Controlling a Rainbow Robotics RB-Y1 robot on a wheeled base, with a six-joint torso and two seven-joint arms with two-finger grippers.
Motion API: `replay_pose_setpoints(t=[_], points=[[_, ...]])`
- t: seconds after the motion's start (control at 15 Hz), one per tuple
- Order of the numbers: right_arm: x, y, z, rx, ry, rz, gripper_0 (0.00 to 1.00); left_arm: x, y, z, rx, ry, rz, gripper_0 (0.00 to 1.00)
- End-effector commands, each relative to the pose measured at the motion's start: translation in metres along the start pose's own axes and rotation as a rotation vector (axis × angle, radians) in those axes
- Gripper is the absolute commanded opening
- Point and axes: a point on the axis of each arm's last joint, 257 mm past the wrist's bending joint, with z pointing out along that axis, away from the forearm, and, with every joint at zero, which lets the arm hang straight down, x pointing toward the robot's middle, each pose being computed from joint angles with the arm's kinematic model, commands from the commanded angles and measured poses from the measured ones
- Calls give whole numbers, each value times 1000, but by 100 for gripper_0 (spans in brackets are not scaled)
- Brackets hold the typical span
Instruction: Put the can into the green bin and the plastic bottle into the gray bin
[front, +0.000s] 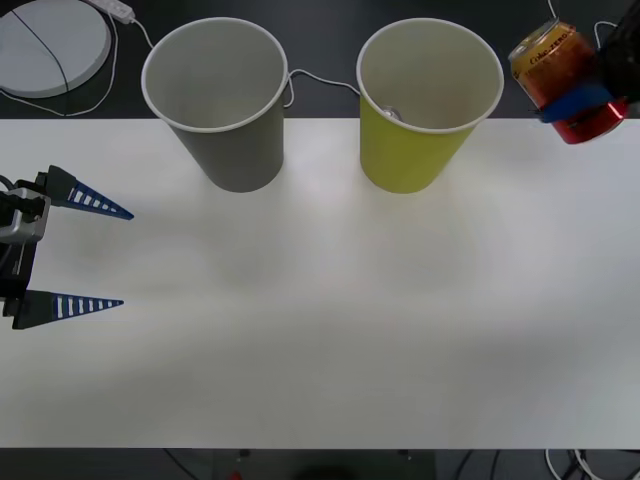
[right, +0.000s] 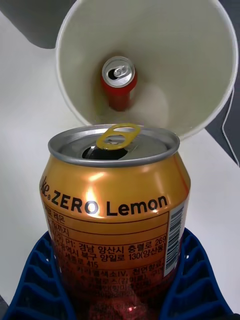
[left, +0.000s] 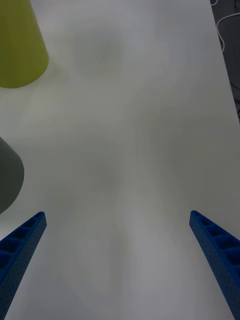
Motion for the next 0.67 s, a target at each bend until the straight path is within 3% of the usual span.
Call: replay_pose_setpoints(t=[0.07, 0.33, 0.67], points=[[-31, -17, 15, 9, 18, 19, 0, 0, 0, 0, 0, 0, 0, 100], [-71, -30, 45, 32, 29, 52, 0, 0, 0, 0, 0, 0, 0, 100], [-99, -23, 79, 28, 38, 54, 0, 0, 0, 0, 0, 0, 0, 100]])
